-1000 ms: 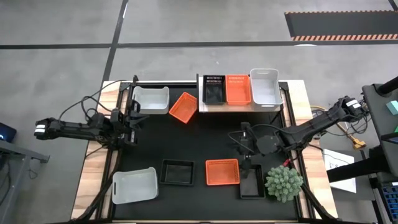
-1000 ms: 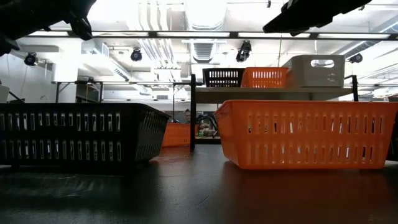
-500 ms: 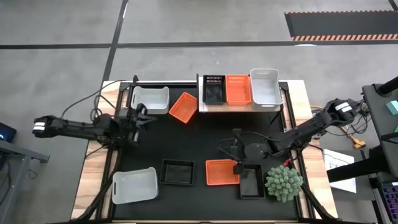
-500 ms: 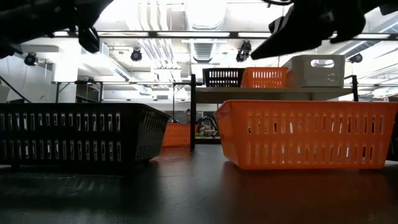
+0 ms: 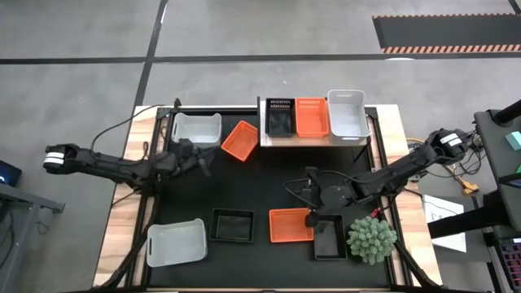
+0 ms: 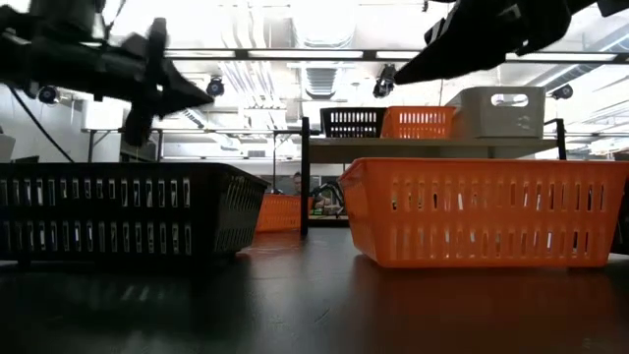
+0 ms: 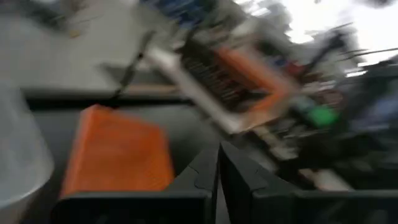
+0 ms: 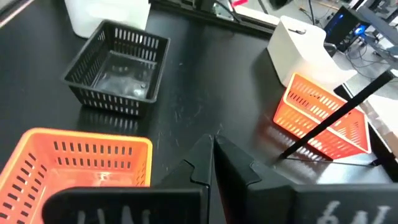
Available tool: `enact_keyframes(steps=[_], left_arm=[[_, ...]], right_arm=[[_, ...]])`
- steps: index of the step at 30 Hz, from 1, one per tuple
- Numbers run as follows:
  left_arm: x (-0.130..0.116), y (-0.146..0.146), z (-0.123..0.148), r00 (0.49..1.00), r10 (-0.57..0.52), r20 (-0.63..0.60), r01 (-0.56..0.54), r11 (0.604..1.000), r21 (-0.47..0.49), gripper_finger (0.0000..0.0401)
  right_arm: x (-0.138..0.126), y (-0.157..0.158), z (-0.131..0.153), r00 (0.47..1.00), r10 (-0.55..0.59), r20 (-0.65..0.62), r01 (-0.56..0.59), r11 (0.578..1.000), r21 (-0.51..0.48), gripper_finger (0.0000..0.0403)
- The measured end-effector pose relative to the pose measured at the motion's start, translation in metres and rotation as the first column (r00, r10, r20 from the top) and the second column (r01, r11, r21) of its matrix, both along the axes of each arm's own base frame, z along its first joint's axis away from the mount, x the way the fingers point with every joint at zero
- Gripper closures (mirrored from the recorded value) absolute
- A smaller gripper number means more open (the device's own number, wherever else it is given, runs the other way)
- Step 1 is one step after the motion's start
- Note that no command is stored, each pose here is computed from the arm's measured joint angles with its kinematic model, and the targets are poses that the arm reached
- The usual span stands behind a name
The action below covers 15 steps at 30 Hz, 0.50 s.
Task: Stack baskets on shelf by color
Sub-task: Stack the top white bin on the white bin on the shelf
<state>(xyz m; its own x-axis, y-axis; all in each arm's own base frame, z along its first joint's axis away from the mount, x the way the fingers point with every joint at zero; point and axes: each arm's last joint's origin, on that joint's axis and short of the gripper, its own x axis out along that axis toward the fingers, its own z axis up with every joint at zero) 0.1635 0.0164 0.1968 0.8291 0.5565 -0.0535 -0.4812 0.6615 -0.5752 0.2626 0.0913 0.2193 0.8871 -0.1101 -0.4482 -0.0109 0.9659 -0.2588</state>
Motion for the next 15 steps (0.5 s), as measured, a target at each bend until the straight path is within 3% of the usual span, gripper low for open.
enact_keyframes(steps=[3, 5, 10, 13, 15], left_arm=[[0.007, 0.004, 0.008, 0.982, 0.048, -0.181, -0.063, 0.995, -0.080, 0.0401], [0.009, 0.008, 0.020, 0.941, 0.078, -0.331, -0.127, 0.983, -0.130, 0.0401], [0.010, 0.026, 0.054, 0.754, 0.131, -0.643, -0.298, 0.941, -0.158, 0.0401], [0.014, 0.045, 0.074, 0.661, 0.041, -0.749, -0.300, 0.929, -0.215, 0.0401], [0.021, 0.062, 0.084, 0.623, -0.053, -0.780, -0.228, 0.942, -0.246, 0.0401]], right_arm=[[-0.003, -0.001, 0.002, 1.000, 0.000, -0.011, 0.000, 1.000, -0.004, 0.0394], [-0.005, -0.002, 0.001, 1.000, -0.002, -0.028, 0.002, 1.000, -0.008, 0.0394], [-0.007, -0.003, -0.002, 0.998, -0.008, -0.069, 0.007, 1.000, -0.014, 0.0394], [-0.008, -0.003, -0.005, 0.995, -0.019, -0.096, 0.018, 1.000, -0.008, 0.0394], [-0.009, -0.004, -0.006, 0.994, -0.026, -0.103, 0.026, 1.000, 0.001, 0.0394]])
